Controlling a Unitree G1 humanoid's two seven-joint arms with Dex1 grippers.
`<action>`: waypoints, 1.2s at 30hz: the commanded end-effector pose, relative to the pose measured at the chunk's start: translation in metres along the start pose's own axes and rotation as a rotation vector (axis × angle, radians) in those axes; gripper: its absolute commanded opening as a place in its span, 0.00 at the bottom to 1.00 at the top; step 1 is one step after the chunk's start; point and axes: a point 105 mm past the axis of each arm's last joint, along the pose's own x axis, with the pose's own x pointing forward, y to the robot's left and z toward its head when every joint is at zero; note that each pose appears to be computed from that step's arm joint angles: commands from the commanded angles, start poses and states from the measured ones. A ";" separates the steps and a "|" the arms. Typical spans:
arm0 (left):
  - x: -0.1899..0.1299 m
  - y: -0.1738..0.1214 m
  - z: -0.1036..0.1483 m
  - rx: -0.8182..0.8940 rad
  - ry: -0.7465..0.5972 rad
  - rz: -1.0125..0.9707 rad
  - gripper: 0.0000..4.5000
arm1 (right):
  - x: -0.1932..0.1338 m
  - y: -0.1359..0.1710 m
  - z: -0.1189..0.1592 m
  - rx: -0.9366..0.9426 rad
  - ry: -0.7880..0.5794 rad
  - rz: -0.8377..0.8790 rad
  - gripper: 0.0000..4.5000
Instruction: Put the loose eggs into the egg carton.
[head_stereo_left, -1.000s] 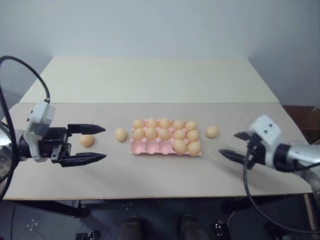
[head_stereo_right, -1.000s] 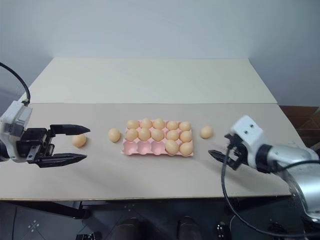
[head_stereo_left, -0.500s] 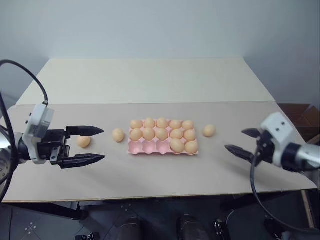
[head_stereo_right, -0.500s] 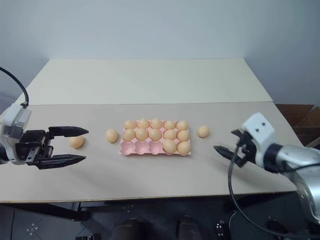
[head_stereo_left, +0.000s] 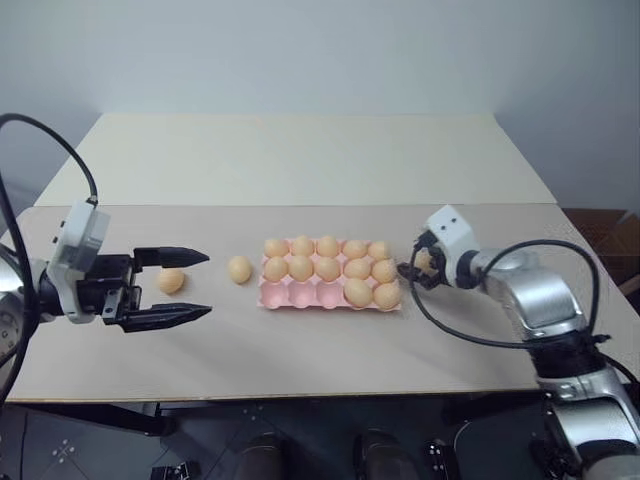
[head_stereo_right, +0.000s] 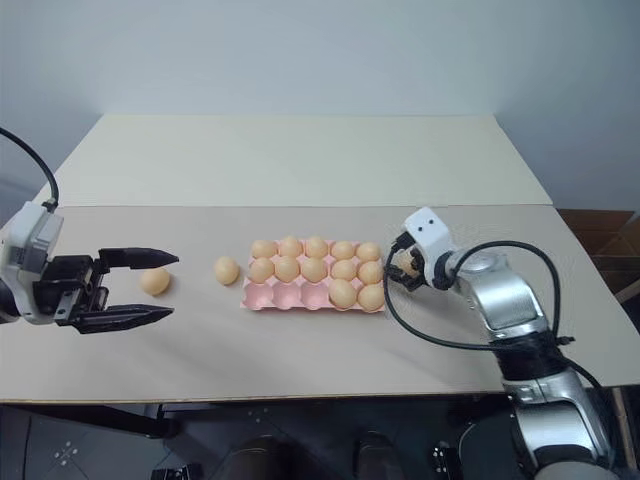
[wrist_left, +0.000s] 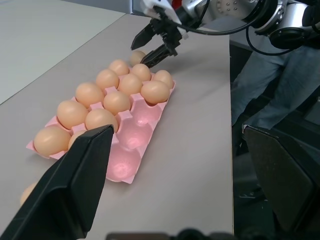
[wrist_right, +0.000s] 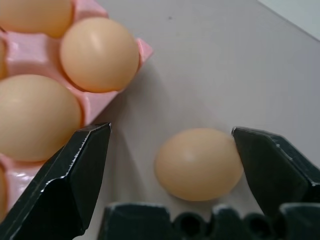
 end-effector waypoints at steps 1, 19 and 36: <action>-0.005 -0.004 0.011 0.054 0.000 0.011 1.00 | 0.000 -0.013 0.010 -0.027 -0.030 -0.071 1.00; -0.008 -0.006 0.013 0.055 0.009 0.019 1.00 | -0.001 -0.016 -0.009 0.019 0.010 -0.065 0.57; -0.007 -0.002 0.013 0.038 0.005 -0.001 1.00 | -0.061 0.020 0.078 -0.042 -0.303 0.060 0.57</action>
